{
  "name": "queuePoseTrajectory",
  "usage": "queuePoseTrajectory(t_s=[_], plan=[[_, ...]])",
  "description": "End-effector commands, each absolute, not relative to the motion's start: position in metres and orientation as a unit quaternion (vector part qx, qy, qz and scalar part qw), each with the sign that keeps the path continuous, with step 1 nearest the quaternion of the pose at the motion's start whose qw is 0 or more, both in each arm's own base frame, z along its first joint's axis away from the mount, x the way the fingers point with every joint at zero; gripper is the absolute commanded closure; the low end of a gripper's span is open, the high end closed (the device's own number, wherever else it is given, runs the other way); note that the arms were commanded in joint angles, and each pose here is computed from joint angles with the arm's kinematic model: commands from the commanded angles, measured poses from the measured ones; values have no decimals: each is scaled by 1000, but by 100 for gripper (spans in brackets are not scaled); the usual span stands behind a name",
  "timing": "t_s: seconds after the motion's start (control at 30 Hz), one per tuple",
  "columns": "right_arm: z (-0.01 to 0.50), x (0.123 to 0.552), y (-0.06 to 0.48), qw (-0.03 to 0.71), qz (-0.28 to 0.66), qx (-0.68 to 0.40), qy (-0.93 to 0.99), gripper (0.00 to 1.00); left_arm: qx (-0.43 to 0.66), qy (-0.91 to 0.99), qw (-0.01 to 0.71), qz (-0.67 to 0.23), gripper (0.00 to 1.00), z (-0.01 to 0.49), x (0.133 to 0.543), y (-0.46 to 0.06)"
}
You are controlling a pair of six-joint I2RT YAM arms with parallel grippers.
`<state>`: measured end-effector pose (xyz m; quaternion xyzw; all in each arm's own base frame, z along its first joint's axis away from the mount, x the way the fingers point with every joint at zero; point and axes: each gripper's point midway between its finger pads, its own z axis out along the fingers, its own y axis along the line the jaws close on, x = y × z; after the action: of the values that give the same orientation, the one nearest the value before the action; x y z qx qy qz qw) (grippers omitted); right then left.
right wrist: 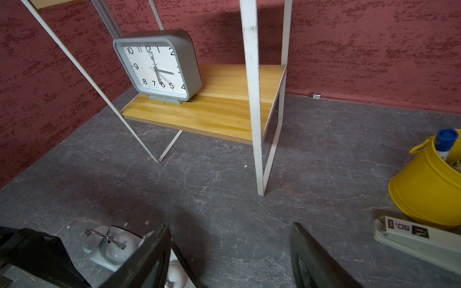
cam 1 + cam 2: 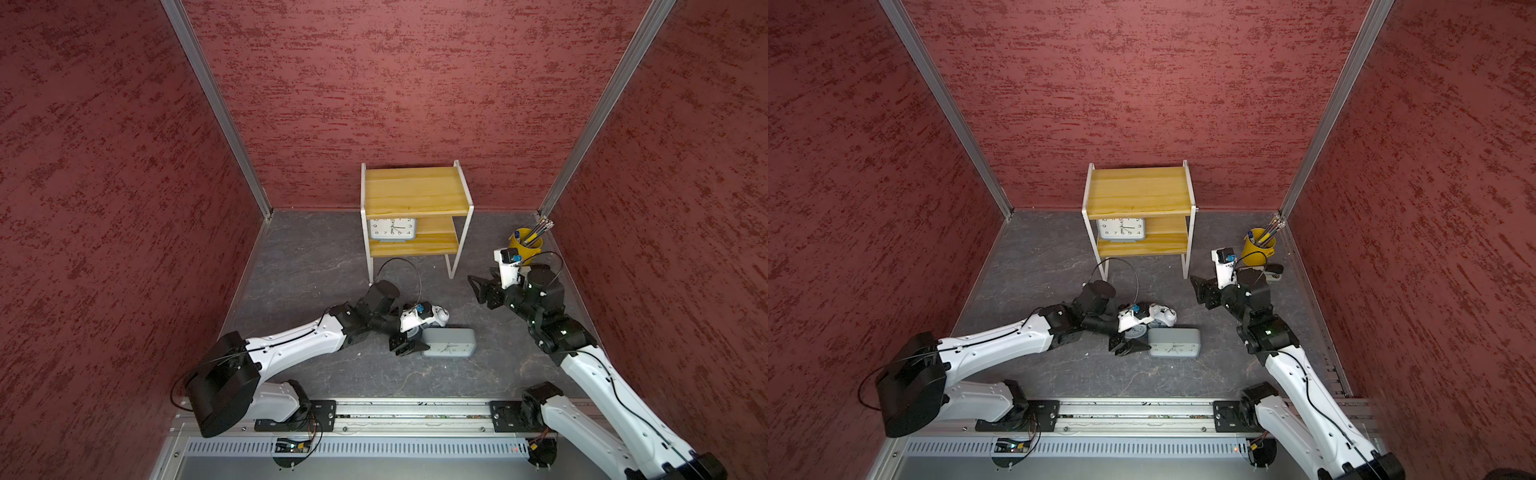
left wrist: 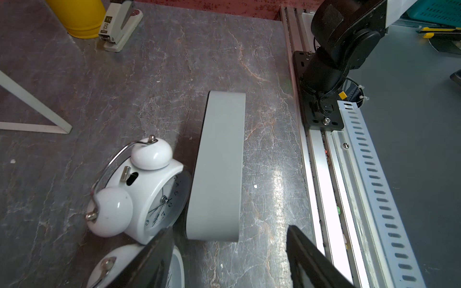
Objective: Place the alarm clocks on the shelf by style
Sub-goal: Pick up the alarm from the center of the board.
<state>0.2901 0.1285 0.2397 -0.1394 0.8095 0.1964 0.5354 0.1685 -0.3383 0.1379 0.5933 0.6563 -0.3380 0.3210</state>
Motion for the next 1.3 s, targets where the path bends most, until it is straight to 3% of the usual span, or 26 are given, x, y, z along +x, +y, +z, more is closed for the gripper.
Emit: queuePoseTrajectory(t_s=[0.0, 0.87, 1.07, 1.27], plan=[[241, 290, 129, 541, 197, -141, 805, 23, 603, 629, 361, -333, 26, 154, 180, -356], [235, 290, 127, 540, 186, -148, 807, 22, 627, 648, 305, -307, 31, 105, 175, -363], [237, 289, 128, 542, 187, -148, 806, 22, 629, 654, 297, -298, 57, 101, 175, -361], [250, 289, 133, 557, 199, -161, 790, 22, 621, 635, 338, -311, 63, 143, 175, -361]])
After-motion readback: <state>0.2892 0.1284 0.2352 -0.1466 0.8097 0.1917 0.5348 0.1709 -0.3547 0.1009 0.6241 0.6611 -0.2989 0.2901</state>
